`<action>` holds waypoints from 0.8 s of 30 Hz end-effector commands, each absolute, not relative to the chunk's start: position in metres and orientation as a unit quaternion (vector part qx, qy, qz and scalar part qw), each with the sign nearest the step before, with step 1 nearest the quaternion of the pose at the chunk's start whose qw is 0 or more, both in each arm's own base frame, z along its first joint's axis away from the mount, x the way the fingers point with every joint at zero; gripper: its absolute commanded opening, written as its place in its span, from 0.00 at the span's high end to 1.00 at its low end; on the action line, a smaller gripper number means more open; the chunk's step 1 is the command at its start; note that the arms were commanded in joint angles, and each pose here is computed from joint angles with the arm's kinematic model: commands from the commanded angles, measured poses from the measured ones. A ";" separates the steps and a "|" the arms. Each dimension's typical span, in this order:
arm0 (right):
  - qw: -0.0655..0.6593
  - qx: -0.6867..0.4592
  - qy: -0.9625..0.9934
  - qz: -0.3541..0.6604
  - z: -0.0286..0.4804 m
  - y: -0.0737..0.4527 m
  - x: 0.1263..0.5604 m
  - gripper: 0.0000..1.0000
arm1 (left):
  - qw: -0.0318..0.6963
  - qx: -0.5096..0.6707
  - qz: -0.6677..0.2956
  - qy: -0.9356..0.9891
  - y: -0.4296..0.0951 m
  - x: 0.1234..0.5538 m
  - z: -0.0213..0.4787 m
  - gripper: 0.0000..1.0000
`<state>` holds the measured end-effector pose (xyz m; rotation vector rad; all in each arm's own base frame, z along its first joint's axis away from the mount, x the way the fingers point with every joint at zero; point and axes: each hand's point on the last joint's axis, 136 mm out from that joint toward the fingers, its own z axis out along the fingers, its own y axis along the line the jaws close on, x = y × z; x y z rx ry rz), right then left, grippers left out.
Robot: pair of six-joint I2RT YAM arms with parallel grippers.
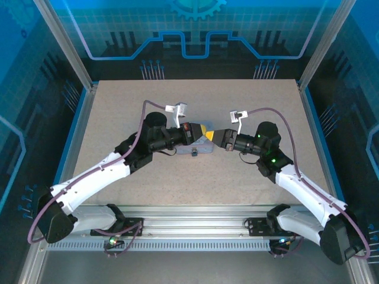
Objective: Unlock the padlock with the key
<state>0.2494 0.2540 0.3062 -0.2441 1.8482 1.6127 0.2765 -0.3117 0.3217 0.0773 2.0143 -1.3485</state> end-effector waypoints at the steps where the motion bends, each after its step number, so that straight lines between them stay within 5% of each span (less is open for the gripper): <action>1: 0.339 -0.116 0.691 0.628 0.319 0.257 0.240 0.88 | 0.360 0.033 -0.544 0.757 -0.311 0.269 0.340 1.00; 5: 0.343 -0.121 0.689 0.627 0.321 0.256 0.238 1.00 | 0.365 0.032 -0.543 0.755 -0.309 0.269 0.342 1.00; 10: 0.348 -0.130 0.691 0.621 0.323 0.255 0.236 1.00 | 0.366 0.033 -0.541 0.757 -0.309 0.270 0.342 1.00; 15: 0.354 -0.138 0.694 0.611 0.324 0.249 0.235 1.00 | 0.354 0.024 -0.545 0.759 -0.303 0.271 0.339 0.75; 24: 0.348 -0.155 0.695 0.610 0.327 0.246 0.231 1.00 | 0.319 0.046 -0.562 0.762 -0.306 0.263 0.338 0.62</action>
